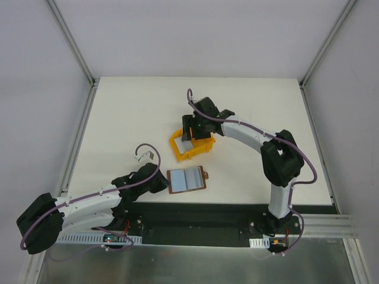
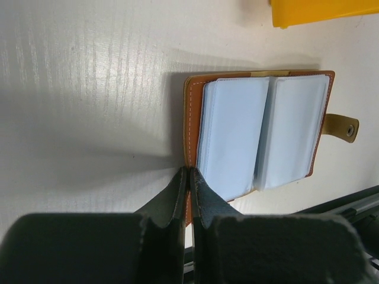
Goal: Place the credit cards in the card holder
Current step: Pick up the credit card from the storage box.
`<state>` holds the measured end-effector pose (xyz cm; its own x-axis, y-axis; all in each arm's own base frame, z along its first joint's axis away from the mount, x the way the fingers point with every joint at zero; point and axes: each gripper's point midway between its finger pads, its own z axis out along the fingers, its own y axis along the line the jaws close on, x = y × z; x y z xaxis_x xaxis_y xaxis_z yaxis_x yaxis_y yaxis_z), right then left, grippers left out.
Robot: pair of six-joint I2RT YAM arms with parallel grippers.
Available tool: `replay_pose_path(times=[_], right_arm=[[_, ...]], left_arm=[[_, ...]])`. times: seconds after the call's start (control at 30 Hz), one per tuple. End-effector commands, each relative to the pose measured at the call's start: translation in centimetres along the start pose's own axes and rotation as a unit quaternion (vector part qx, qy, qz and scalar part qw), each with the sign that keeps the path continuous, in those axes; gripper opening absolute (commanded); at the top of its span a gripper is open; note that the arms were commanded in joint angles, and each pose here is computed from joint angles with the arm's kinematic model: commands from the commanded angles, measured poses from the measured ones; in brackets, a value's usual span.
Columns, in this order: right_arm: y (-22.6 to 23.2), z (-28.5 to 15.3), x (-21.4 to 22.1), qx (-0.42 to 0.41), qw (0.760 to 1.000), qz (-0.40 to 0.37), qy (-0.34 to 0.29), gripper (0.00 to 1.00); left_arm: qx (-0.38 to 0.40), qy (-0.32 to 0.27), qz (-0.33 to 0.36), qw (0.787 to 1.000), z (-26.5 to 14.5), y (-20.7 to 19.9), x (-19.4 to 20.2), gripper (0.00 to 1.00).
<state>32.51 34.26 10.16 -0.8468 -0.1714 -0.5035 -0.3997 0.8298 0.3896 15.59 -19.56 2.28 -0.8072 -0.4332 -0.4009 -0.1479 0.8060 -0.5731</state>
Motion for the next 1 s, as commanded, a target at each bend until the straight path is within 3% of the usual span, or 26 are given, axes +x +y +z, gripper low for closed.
replay_pose_path(times=[0.0, 0.47, 0.97], right_arm=[[0.9, 0.7, -1.0, -0.028, 0.999, -0.014, 0.013, 0.69], [1.2, 2.9, 0.2, -0.073, 0.996, 0.004, 0.058, 0.69], [2.0, 1.0, -0.7, -0.094, 0.995, 0.002, 0.038, 0.52]], left_arm=[[0.006, -0.001, 0.012, 1.0, -0.1, -0.9, -0.7, 0.0], [0.009, 0.007, 0.011, 1.0, 0.3, -1.1, -0.6, 0.0], [0.012, 0.012, 0.01, 1.0, 0.4, -1.2, -0.4, 0.0]])
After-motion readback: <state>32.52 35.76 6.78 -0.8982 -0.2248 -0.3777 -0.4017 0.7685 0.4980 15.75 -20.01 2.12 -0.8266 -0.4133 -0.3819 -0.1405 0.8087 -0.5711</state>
